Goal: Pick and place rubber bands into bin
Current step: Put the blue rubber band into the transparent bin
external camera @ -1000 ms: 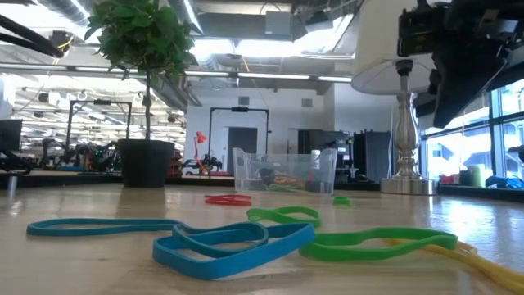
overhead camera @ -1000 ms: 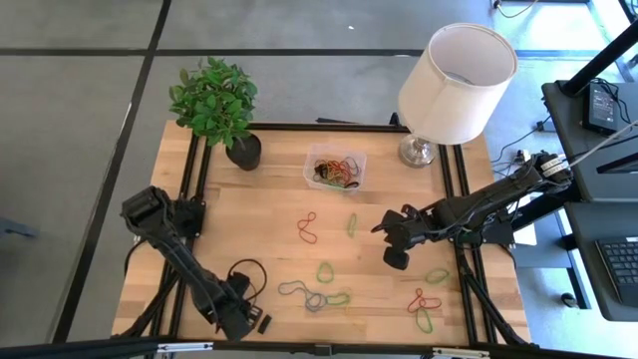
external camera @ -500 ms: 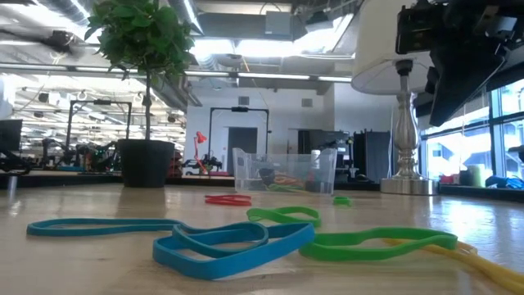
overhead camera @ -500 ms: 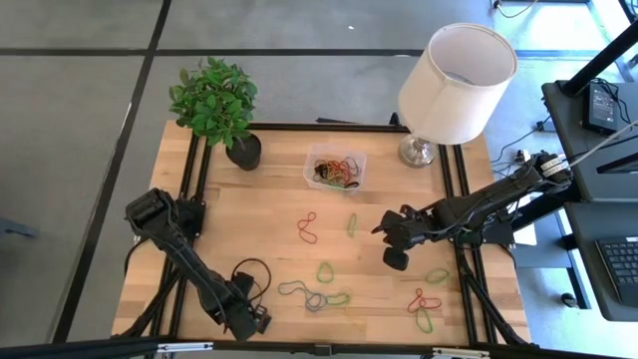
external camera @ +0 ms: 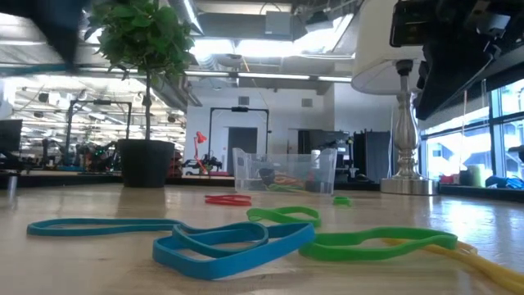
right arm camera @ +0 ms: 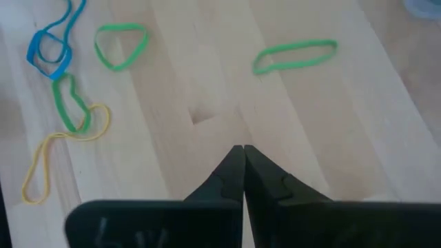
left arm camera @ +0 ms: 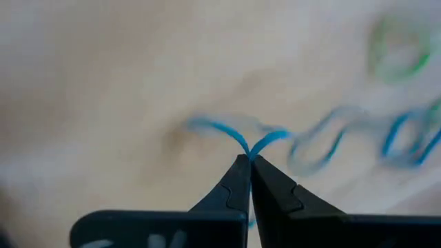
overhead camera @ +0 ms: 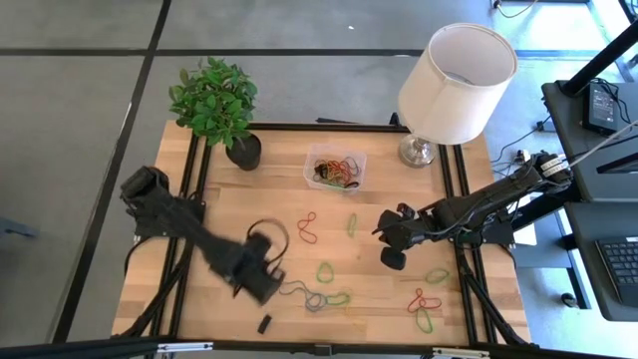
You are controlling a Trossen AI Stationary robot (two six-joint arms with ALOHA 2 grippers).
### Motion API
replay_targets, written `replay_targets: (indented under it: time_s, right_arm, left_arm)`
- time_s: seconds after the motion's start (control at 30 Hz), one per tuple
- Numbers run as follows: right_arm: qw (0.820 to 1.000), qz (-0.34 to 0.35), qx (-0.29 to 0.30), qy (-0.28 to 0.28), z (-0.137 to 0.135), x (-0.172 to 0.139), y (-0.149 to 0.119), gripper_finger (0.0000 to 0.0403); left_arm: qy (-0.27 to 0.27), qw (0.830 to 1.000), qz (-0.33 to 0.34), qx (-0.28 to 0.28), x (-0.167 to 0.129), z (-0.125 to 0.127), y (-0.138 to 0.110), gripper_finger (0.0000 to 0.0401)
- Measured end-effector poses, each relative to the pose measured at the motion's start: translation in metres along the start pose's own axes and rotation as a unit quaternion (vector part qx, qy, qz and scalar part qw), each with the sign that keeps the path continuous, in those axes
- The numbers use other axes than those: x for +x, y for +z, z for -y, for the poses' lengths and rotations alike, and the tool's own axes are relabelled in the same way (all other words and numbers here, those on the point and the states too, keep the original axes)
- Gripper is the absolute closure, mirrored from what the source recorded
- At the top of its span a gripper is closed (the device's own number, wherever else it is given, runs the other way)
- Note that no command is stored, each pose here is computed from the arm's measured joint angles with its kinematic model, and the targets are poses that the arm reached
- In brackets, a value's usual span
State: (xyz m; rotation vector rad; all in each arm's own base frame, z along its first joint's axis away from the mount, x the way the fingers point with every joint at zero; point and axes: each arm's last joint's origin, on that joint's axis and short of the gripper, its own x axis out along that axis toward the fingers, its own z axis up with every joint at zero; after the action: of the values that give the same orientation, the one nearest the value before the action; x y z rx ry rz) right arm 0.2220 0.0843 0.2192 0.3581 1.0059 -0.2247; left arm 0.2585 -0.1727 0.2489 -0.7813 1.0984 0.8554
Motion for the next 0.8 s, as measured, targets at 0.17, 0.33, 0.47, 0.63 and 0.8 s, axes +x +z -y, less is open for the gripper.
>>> replay_targets:
  time_s: [0.17, 0.33, 0.47, 0.63, 0.8]
  right_arm:
    - [1.0, 0.002, 0.006, 0.0, 0.0, 0.0, 0.0, 0.0396]
    - [0.999, 0.006, 0.036, -0.006, 0.0, 0.0, 0.001, 0.0396]
    - [0.997, 0.01, 0.071, -0.009, 0.001, 0.0, 0.001, 0.0396]
    - [0.993, 0.018, 0.117, -0.016, 0.001, 0.0, 0.001, 0.0396]
    - [0.982, 0.051, 0.177, -0.041, 0.004, 0.0, 0.004, 0.0396]
  left_arm:
    - [0.002, 0.997, 0.027, 0.075, 0.001, 0.003, 0.067, 0.0399]
    - [-0.003, 0.986, 0.052, 0.156, 0.005, -0.001, 0.139, 0.0399]
    - [-0.044, 0.971, 0.092, 0.215, 0.009, -0.007, 0.196, 0.0399]
    - [-0.088, 0.954, 0.127, 0.256, 0.021, -0.022, 0.26, 0.0399]
    - [-0.099, 0.94, 0.13, 0.299, 0.041, -0.029, 0.308, 0.0399]
